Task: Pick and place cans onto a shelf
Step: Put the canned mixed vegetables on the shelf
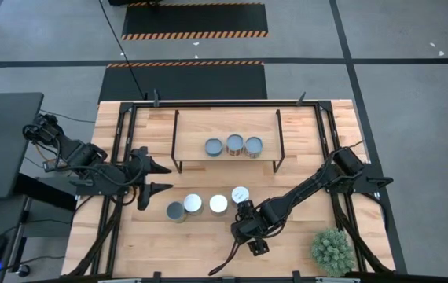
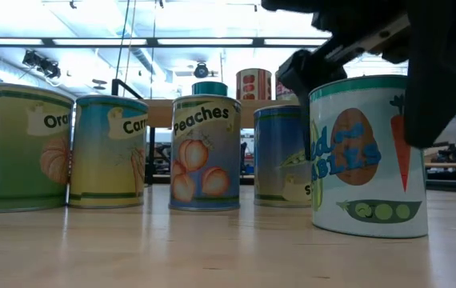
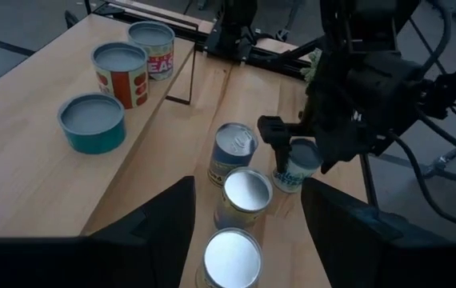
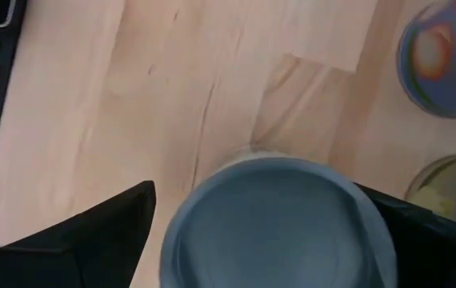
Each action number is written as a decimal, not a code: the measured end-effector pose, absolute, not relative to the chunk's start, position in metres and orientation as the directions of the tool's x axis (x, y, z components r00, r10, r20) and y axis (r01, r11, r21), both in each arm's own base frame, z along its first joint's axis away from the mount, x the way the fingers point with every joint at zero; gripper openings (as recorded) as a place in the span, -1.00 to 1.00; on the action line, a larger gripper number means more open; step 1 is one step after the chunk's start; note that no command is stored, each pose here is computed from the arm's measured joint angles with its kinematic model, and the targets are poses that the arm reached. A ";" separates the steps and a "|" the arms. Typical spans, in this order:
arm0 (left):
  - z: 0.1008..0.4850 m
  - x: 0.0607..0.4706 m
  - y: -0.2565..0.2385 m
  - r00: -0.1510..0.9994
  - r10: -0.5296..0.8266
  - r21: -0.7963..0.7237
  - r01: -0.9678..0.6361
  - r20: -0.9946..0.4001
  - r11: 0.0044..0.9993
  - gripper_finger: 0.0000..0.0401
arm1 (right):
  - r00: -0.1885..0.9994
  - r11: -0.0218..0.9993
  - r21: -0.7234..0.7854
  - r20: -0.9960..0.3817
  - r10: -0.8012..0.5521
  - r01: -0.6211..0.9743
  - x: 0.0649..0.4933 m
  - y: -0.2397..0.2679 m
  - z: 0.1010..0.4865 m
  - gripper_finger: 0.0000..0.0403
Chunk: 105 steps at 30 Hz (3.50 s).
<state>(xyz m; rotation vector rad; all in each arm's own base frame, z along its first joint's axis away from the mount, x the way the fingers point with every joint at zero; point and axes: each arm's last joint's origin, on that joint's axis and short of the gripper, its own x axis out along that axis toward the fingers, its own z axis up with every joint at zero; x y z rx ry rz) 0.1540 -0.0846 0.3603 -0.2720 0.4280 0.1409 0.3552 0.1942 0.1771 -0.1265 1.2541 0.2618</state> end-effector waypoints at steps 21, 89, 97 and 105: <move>0.360 0.154 -0.085 0.900 0.077 -0.236 -0.193 -0.428 0.953 0.16 | 0.229 0.974 0.127 -0.958 0.169 -0.188 0.348 0.191 0.164 0.45; 0.364 0.167 -0.060 0.895 0.201 -0.258 -0.320 -0.399 0.912 0.16 | 0.301 0.987 -0.131 -0.941 -0.155 0.097 0.246 -0.017 0.362 0.48; 0.364 0.167 -0.060 0.895 0.189 -0.259 -0.310 -0.403 0.915 0.16 | 0.284 0.988 -0.117 -0.948 -0.142 0.103 0.246 -0.030 0.356 0.48; 0.363 0.167 -0.060 0.895 0.189 -0.257 -0.310 -0.404 0.915 0.16 | 0.294 0.993 -0.074 -0.951 -0.098 0.092 0.253 -0.032 0.336 0.48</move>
